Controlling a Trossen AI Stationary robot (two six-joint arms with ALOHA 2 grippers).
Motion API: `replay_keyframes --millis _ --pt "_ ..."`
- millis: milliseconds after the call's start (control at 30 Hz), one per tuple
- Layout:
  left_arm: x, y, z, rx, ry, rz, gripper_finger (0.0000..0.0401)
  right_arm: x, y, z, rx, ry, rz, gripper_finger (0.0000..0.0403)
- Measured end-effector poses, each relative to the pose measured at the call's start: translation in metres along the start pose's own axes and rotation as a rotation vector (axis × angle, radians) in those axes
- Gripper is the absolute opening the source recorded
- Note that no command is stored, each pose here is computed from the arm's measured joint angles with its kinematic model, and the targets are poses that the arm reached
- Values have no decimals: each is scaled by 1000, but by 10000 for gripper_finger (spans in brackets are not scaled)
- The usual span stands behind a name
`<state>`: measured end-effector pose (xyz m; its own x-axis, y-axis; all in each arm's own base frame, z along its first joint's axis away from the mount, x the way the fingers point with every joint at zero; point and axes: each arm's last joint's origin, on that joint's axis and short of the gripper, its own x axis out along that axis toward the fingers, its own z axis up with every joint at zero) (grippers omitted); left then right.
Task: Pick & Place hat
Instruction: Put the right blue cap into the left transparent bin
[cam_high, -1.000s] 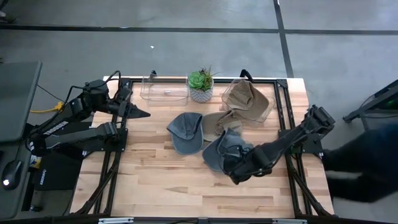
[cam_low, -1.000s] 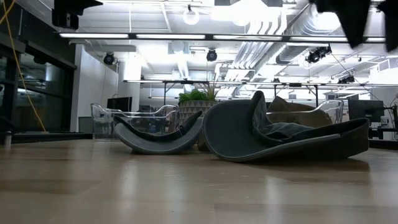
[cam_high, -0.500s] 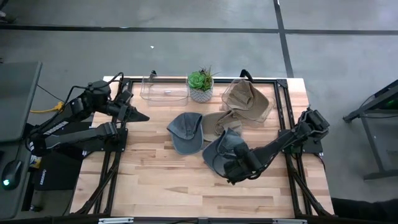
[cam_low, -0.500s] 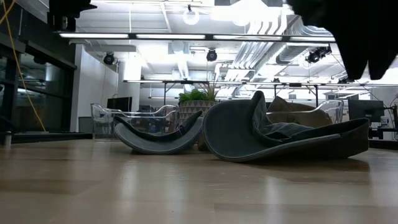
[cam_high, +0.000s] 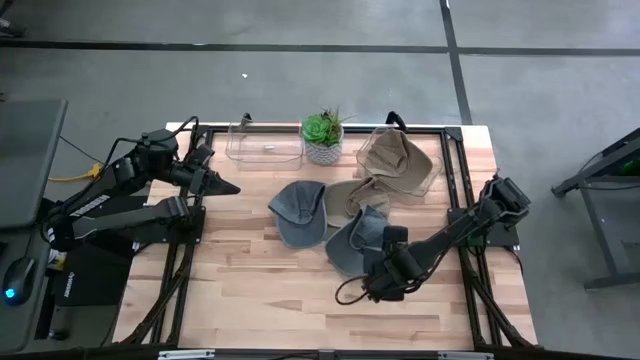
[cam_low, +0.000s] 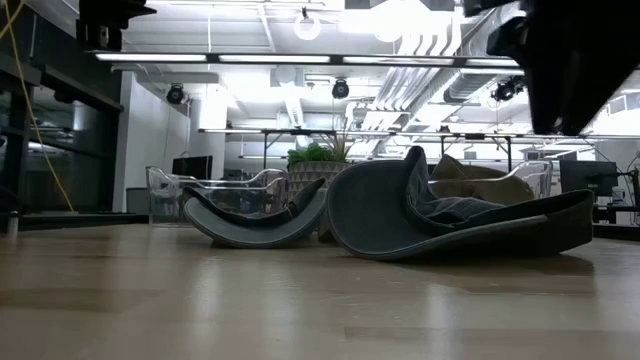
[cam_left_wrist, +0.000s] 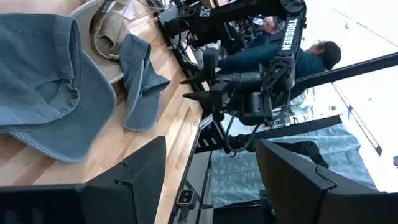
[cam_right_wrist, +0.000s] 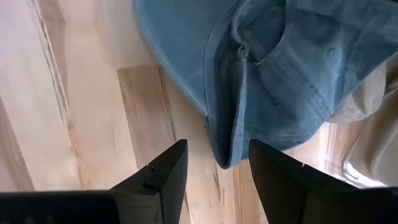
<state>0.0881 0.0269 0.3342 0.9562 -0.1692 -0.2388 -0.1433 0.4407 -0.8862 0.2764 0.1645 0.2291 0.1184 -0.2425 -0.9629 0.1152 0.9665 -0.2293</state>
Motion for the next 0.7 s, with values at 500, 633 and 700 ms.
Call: replay_keyframes --millis 500,633,700 --pt "0 1 2 -4 -56 39 232 35 7 -20 -48 22 -23 197" --pt "0 1 2 -3 -58 40 232 41 10 -21 -39 14 9 220" --pt "0 1 2 -3 -58 40 232 42 8 -22 -42 6 -18 229"
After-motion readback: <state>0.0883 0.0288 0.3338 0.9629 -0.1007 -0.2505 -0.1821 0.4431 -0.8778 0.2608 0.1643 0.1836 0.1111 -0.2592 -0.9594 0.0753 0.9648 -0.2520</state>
